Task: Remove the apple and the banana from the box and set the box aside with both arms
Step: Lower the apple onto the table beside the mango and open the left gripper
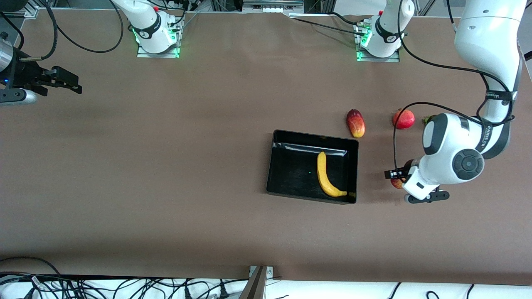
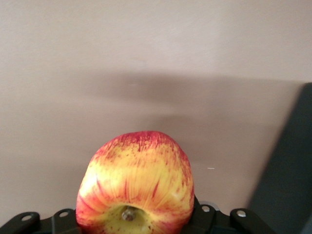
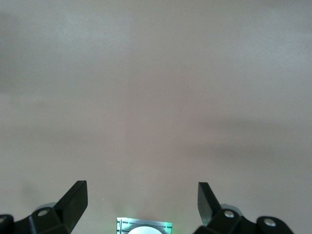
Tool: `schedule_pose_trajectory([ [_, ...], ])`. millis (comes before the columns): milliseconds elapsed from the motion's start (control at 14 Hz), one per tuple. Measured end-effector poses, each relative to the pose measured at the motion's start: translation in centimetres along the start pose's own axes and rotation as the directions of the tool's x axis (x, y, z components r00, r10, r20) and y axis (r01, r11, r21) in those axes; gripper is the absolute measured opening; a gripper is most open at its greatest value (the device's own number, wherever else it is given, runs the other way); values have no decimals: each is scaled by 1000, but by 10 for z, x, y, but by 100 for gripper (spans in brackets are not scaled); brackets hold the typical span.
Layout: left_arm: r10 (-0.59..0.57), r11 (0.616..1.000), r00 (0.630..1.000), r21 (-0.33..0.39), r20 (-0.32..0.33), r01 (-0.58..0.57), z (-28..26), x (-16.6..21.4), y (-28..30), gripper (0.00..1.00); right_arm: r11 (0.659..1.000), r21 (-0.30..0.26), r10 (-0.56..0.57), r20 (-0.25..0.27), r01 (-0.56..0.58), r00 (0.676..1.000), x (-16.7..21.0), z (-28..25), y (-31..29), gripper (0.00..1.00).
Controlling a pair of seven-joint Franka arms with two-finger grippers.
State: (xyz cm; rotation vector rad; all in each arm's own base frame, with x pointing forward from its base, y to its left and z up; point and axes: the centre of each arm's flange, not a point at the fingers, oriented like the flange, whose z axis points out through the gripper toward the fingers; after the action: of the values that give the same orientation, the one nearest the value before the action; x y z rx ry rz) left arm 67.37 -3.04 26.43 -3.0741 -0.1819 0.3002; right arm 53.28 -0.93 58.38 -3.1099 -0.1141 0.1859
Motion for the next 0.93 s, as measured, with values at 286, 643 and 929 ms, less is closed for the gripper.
schedule_pose_trajectory([
  [286,92,992,995,88,28,-94,91,-7,-8,63,1000,1,0,7,0,1000,-1,1,0,100],
  [643,105,990,994,91,19,-106,106,-11,-5,63,1000,1,0,8,0,1000,-1,1,0,100],
  [929,106,990,994,89,14,-107,105,-10,-4,70,1000,1,0,8,0,1000,-1,1,0,100],
])
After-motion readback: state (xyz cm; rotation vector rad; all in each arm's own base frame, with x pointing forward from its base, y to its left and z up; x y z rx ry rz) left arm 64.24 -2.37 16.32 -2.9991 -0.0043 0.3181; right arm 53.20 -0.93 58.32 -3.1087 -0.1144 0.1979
